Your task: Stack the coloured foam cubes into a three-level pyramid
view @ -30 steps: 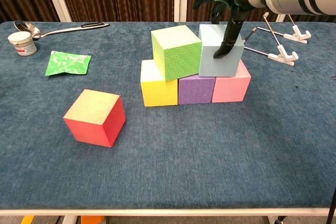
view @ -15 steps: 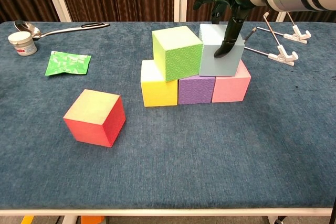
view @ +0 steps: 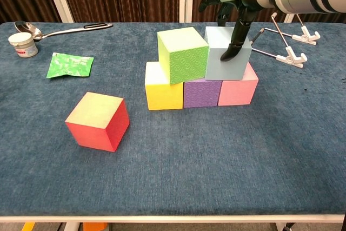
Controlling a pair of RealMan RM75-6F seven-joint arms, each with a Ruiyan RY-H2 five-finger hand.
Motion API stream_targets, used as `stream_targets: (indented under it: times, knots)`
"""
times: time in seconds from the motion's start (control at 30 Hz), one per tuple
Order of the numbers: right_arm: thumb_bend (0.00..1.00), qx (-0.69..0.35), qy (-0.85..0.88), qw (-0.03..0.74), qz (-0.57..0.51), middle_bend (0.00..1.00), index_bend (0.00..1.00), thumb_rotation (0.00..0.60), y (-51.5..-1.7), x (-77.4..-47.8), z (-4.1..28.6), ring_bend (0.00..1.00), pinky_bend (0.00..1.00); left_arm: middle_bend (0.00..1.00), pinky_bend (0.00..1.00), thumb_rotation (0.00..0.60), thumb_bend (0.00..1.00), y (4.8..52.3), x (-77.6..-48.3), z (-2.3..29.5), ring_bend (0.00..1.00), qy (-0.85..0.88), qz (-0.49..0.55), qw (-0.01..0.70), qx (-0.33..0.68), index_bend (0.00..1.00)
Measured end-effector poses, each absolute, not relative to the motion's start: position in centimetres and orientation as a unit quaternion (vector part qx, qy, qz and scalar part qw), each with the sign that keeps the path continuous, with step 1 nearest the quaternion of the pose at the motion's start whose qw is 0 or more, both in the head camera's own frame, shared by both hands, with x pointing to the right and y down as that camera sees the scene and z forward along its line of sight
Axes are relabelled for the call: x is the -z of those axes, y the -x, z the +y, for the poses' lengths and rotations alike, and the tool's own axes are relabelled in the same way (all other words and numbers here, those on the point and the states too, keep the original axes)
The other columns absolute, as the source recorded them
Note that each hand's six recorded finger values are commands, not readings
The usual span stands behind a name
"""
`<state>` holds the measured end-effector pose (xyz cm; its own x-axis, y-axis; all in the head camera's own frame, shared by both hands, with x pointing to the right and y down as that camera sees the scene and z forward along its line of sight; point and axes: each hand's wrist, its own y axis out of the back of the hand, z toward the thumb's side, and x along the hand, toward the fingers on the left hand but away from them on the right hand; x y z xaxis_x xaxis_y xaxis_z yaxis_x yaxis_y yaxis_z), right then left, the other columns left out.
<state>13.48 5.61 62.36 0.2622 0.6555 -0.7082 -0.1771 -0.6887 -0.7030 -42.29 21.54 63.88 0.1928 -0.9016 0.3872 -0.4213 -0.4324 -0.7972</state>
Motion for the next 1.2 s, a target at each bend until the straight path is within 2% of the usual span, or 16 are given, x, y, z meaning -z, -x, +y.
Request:
stream_targets:
  times: [0.2,0.6,0.9,1.2]
  knots:
    - [0.12,-0.587,0.709,0.356,-0.166,0.5,0.0,0.6,-13.5,-62.4,5.6,0.13,0.0,0.09,0.08,0.6,0.0,42.3,-63.9,21.5,0.0,0.722,0.458,0.272,0.441,0.15]
    - [0.1,-0.586,0.71,0.352,-0.169,0.27,0.0,0.6,-13.7,-62.3,5.6,0.03,0.0,0.09,0.08,0.6,0.0,42.3,-63.9,21.6,0.0,0.723,0.457,0.273,0.441,0.15]
    - [0.1,-0.577,0.718,0.346,-0.179,0.25,0.0,0.6,-13.9,-61.4,5.5,0.01,0.0,0.09,0.08,0.6,0.0,42.2,-63.7,21.5,0.0,0.723,0.457,0.275,0.439,0.15]
    - [0.07,-0.533,0.744,0.353,-0.195,0.24,0.0,0.6,-13.0,-58.6,5.2,0.0,0.0,0.09,0.08,0.6,0.0,42.1,-63.6,21.4,0.0,0.723,0.458,0.277,0.437,0.15]
